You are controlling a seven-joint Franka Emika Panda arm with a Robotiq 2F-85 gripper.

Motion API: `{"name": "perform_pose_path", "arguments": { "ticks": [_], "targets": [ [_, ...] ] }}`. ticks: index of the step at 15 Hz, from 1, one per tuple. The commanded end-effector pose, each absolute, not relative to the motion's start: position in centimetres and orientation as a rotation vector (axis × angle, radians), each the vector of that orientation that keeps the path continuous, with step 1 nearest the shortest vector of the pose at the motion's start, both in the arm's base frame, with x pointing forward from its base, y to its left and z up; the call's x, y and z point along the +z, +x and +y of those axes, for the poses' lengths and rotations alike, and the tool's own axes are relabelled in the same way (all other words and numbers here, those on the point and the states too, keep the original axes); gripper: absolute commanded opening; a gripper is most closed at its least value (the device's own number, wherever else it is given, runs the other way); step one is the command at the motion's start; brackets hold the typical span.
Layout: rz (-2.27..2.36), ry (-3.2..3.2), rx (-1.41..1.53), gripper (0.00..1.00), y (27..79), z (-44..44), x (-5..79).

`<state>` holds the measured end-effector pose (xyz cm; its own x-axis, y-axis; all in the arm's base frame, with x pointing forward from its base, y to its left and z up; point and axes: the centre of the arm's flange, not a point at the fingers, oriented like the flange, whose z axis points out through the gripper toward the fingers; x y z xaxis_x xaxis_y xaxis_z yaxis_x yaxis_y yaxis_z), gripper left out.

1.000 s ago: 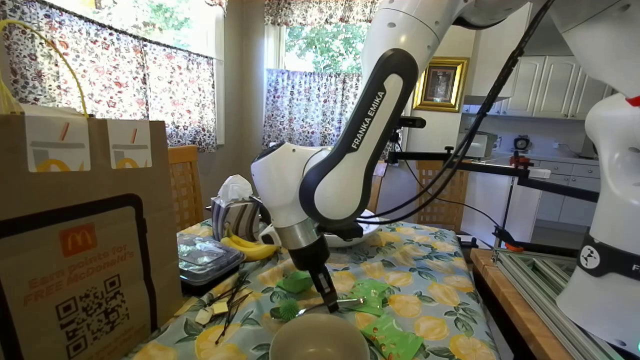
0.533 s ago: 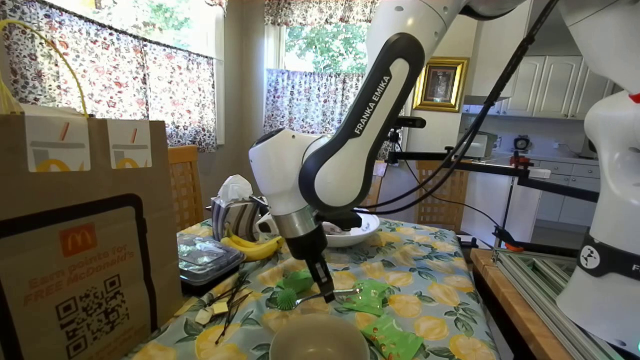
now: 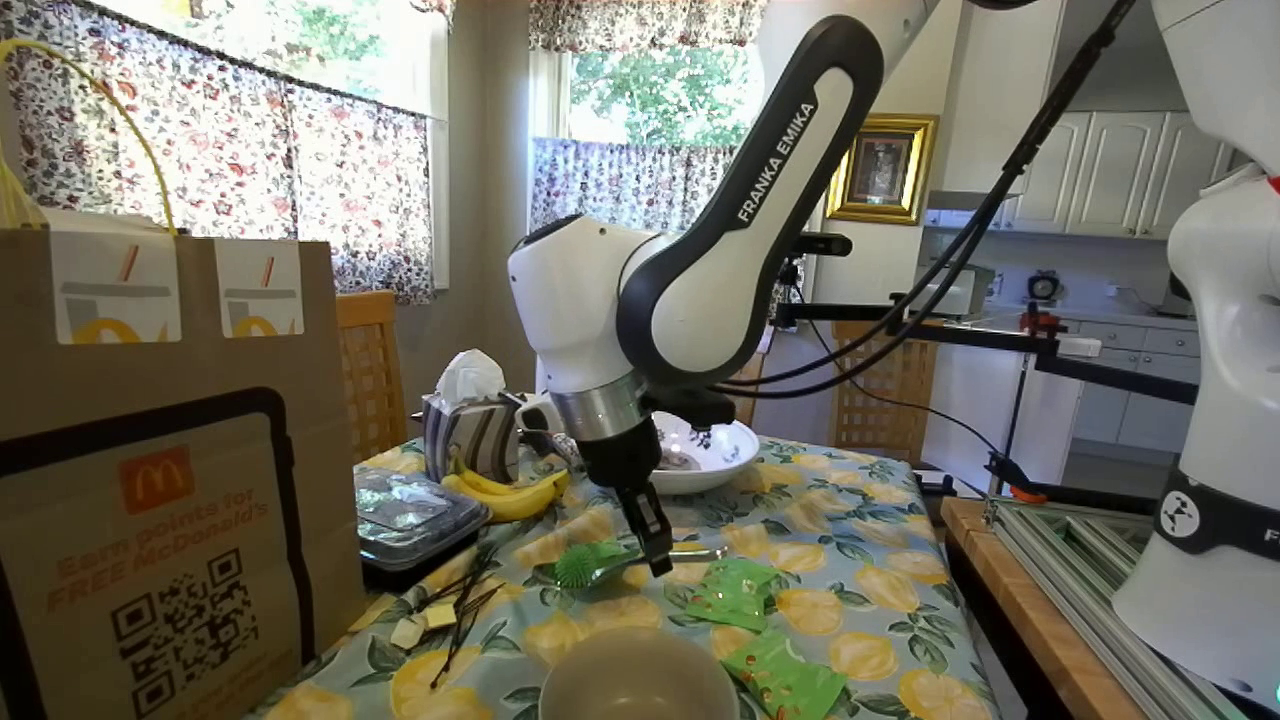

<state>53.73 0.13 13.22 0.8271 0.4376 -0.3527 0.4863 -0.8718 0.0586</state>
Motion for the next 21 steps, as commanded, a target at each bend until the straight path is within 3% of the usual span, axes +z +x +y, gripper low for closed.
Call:
{"name": "perform_pose_path", "arguments": {
  "ticks": [1, 21],
  "targets": [
    [0.738, 2.824, -0.479, 0.04, 51.8, 0.2, 15.3],
    [1.028, 2.631, -0.521, 0.04, 51.5, 5.4, 17.5]
  ]
}}
